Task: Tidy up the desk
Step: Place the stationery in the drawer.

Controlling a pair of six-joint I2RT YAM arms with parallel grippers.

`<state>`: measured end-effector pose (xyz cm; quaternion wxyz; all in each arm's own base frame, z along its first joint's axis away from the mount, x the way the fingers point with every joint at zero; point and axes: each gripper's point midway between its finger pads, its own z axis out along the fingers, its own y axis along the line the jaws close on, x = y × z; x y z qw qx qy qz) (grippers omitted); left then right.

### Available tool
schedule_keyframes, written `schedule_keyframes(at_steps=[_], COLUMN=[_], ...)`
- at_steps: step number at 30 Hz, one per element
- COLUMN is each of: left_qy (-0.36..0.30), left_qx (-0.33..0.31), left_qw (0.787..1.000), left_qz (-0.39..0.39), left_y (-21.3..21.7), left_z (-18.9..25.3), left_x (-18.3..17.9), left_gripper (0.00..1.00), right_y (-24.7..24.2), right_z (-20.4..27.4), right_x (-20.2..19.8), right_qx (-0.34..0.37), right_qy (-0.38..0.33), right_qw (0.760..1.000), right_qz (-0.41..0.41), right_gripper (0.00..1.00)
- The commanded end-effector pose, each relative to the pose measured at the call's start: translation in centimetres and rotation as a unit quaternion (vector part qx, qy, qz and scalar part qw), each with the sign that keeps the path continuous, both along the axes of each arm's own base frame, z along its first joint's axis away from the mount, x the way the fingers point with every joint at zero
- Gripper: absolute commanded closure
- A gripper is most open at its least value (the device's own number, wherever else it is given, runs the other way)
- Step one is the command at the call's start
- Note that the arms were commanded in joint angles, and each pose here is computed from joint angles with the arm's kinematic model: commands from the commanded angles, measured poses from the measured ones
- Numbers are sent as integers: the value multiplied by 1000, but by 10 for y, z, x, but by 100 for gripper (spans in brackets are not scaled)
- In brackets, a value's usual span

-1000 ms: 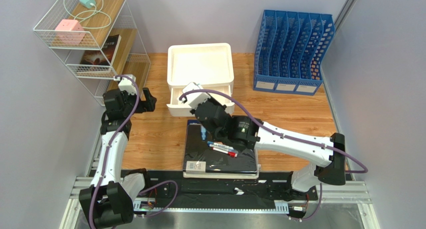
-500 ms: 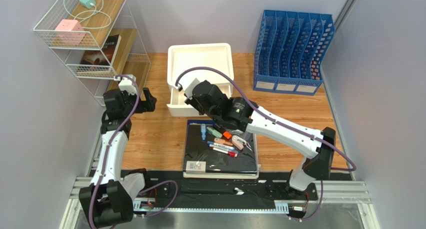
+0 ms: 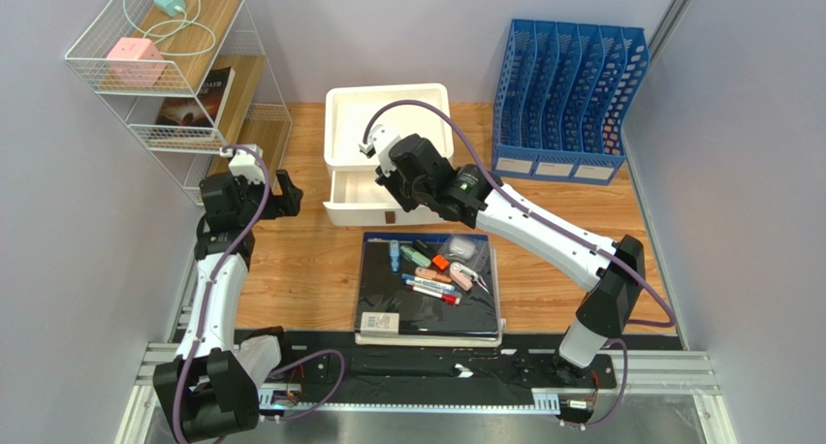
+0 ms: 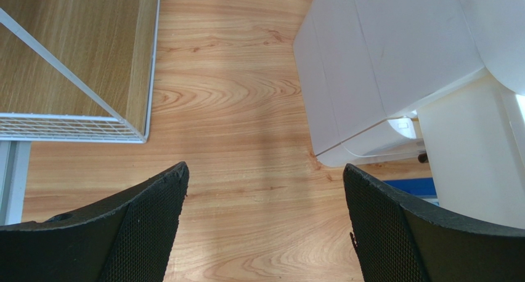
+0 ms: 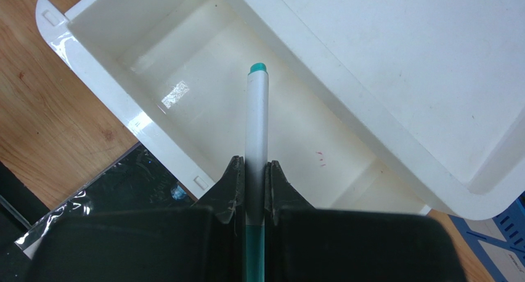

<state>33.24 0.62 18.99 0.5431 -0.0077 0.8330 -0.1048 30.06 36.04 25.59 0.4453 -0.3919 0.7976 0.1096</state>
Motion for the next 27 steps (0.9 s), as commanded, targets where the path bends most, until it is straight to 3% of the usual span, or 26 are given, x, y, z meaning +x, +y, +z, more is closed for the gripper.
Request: schedule_keyframes(at_steps=[1, 8, 12, 15, 19, 23, 27], left_qy=[-27, -30, -32, -32, -30, -31, -28], left_qx=[0, 0, -1, -2, -2, -3, -4], left_qw=[1000, 1000, 999, 999, 1000, 1000, 1000], left_qz=[6, 4, 2, -1, -2, 0, 0], left_y=[3, 2, 2, 0, 0, 1, 1], left_z=[14, 16, 16, 16, 15, 14, 13], left_x=[4, 3, 2, 2, 1, 2, 3], left_gripper=[0, 0, 1, 1, 0, 1, 1], right_y=[14, 12, 6, 0, -10, -30, -42], right_z=[19, 13, 19, 29, 52, 100, 103], right_x=[6, 30, 40, 44, 36, -3, -41], right_qx=[41, 32, 30, 38, 60, 118, 138], right_qy=[-2, -5, -24, -43, -67, -113, -89], right_qw=[999, 999, 998, 997, 994, 985, 985], right_qz=[9, -19, -40, -59, -68, -56, -48], right_gripper=[98, 76, 58, 0, 0, 0, 0])
